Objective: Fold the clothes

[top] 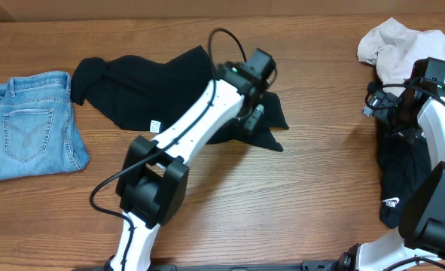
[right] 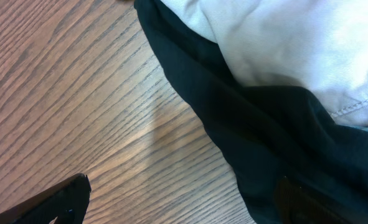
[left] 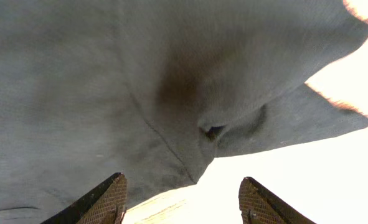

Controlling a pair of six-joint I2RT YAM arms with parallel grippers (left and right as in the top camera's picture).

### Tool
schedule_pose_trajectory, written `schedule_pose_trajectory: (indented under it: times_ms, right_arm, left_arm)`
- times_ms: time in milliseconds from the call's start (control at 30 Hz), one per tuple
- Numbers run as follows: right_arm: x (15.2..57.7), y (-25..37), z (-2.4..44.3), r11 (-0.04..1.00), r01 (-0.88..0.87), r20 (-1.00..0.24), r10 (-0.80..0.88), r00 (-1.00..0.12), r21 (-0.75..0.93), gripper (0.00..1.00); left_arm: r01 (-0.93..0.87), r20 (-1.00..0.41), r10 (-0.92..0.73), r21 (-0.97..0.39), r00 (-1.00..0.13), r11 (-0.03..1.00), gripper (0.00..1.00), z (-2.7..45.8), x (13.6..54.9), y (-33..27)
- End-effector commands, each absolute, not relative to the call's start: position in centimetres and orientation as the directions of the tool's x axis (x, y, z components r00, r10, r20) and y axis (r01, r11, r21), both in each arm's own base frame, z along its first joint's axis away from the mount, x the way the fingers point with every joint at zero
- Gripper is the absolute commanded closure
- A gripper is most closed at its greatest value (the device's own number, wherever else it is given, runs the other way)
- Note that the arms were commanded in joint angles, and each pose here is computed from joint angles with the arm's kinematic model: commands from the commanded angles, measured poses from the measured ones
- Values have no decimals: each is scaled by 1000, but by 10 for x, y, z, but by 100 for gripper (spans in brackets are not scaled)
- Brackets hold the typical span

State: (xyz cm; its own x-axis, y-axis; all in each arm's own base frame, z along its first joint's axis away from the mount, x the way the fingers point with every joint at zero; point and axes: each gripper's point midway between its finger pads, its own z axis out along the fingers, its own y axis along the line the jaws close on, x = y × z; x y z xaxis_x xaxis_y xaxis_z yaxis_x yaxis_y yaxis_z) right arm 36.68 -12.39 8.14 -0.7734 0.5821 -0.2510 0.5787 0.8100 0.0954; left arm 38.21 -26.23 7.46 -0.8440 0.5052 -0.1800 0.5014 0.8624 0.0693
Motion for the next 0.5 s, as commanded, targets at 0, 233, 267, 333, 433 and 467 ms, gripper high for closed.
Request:
schedule_pose_trajectory:
  times_ms: [0,233,267,333,433,467]
  right_arm:
    - [371,-125,86,810,577,-264,583,-768,109,2]
    - [371,-123,86,810,574,-261,583,-769,119,2]
    - [371,-123,86,810,574,-261,583,-769,118,1]
    - [371,-123,86,810,574,-262,583,-769,119,1]
    - [372,-123,86,810,574,-265,583,-768,120,1]
    - [372,-123,86,810,573,-266,583,-768,120,1]
  left_arm:
    - [533,-107,551,163,-827,831,40,45,379,-249]
    - [541,-59,561,198,-826,817,47,24,379,-243]
    - [543,-50,561,198,-826,816,47,20,378,-243]
    - [548,-27,564,199,-826,812,47,12,376,-242]
    - [557,-10,570,194,-822,807,45,10,370,-243]
    - [560,-9,572,189,-820,807,45,10,369,-245]
